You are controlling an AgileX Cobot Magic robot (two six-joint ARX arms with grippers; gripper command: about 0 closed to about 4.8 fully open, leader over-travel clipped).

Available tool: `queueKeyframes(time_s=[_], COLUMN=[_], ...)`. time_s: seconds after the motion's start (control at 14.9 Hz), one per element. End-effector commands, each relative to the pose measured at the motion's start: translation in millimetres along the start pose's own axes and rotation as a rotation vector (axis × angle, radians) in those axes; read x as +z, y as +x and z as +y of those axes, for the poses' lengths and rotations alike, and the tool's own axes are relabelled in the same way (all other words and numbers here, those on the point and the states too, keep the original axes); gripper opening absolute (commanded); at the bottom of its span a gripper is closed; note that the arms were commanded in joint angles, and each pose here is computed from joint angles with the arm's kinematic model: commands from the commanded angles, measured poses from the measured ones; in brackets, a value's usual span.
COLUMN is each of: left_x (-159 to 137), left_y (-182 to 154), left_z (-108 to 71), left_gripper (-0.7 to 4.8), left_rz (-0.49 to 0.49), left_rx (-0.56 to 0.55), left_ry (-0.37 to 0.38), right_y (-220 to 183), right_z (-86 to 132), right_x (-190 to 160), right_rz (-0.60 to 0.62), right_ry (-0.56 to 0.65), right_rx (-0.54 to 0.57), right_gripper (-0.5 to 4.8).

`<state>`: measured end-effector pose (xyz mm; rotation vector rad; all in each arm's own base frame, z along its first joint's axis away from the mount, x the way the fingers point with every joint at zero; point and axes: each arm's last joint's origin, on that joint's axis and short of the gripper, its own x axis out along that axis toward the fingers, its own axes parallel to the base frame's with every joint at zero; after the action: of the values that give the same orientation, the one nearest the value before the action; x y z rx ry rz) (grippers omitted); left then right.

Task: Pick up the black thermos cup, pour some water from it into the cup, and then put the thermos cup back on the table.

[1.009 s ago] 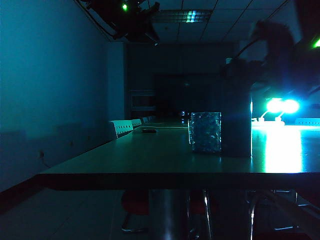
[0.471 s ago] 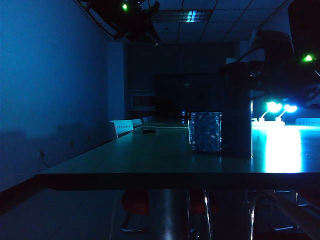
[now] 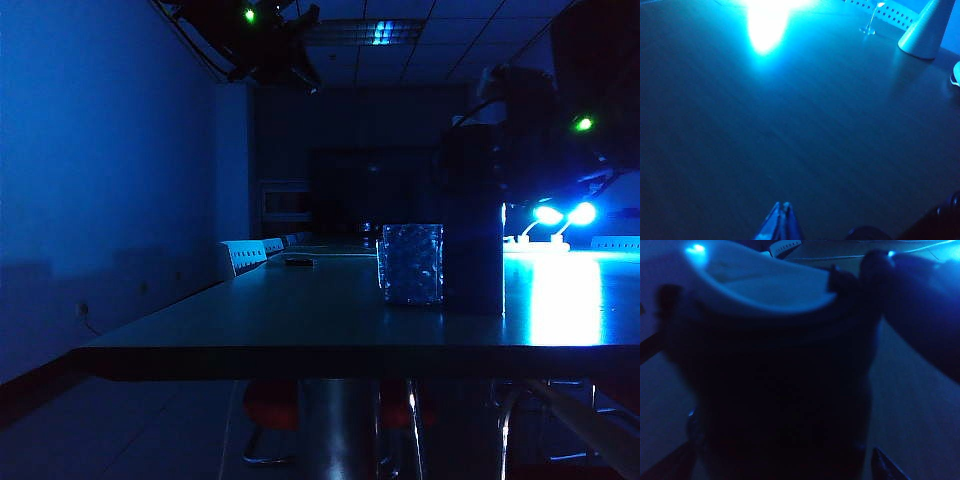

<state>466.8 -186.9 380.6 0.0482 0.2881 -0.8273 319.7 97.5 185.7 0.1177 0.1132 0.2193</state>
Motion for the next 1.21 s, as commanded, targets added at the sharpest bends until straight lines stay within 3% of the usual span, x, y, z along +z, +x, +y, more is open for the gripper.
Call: queueKeyframes(time_s=[0.07,0.47,0.54,0.67,0.74,0.81,0.87,1.21], left_x=[6,6,6,6,6,6,6,6], left_y=[-4,-4,-4,-4,-4,-4,-4,-4], left_z=[-2.6,-2.8,-2.8,-2.8,-2.8,-2.8,-2.8,-2.8], left_gripper=[-0.08,-0.08,-0.08,-0.08,-0.08,-0.08,-0.08,-0.08], left_rz=[-0.018,-0.019,-0.019,-0.019,-0.019,-0.019,-0.019,-0.018], left_rx=[-0.018,-0.025,-0.025,-0.025,-0.025,-0.025,-0.025,-0.025], left_ry=[0.009,0.009,0.009,0.009,0.009,0.009,0.009,0.009], right_y=[8,22,22,22,22,22,22,20], right_z=[1,1,0,0,0,0,0,-2], right_x=[2,3,3,1,0,0,0,8], right_rz=[-0.019,-0.027,-0.025,-0.002,0.005,0.003,0.000,-0.039], right_ry=[-0.001,-0.001,-0.001,-0.005,-0.009,-0.009,-0.014,-0.068], right_rx=[0.003,-0.044,-0.058,-0.064,-0.065,-0.065,-0.065,-0.133], right_gripper=[4.79,4.79,4.14,4.07,3.61,2.22,1.44,1.38])
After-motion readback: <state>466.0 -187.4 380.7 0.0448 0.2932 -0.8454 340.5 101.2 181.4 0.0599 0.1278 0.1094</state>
